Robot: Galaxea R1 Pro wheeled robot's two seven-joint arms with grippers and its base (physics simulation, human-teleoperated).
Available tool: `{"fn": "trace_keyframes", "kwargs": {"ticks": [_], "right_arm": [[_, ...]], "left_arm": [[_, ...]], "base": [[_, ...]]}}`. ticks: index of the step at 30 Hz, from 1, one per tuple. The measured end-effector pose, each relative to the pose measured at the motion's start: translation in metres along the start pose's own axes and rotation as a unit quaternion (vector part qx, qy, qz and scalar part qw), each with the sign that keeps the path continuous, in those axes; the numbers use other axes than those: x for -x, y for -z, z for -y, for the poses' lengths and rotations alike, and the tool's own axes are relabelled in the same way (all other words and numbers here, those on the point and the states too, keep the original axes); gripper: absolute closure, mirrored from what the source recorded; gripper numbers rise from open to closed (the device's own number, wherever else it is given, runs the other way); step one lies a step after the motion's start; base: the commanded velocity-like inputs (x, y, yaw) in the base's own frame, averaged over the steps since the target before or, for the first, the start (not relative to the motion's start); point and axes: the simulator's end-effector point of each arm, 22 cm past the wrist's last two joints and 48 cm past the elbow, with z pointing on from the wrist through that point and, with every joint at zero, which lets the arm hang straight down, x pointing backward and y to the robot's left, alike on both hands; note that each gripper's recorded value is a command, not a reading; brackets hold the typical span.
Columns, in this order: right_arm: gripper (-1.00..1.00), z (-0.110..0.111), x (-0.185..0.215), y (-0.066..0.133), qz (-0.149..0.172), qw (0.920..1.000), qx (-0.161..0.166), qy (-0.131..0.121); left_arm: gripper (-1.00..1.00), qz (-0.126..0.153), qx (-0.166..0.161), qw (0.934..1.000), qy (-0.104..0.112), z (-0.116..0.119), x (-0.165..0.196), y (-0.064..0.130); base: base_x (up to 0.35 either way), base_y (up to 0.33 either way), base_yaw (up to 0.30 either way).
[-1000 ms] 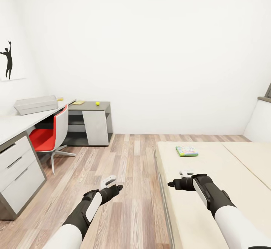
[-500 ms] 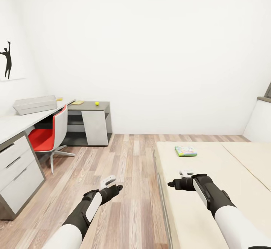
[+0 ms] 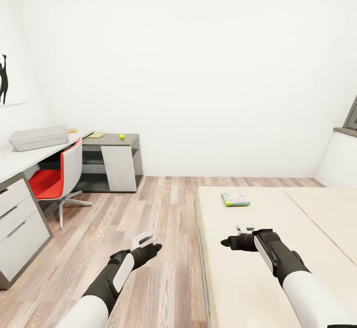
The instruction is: Put all the toys in the child's room - the three board games (two on the bed and one on the table), the two jigsaw puzzles on the table, and the tennis ball on the table - inside the toy box on the table in the child's room.
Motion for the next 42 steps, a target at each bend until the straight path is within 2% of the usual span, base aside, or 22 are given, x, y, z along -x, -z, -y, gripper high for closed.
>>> {"fn": "trace_keyframes", "kwargs": {"ticks": [11,42], "right_arm": [[-1.0,0.0,0.0,0.0,0.0,1.0,0.0,0.0],[-1.0,0.0,0.0,0.0,0.0,1.0,0.0,0.0]], "left_arm": [[-1.0,0.0,-0.001,1.0,0.0,0.0003,0.0,0.0],[-1.0,0.0,0.0,1.0,-0.001,0.0003,-0.0001,0.0]], "base": [[0.0,-0.185,0.0],[0.0,-0.036,0.0]]}}
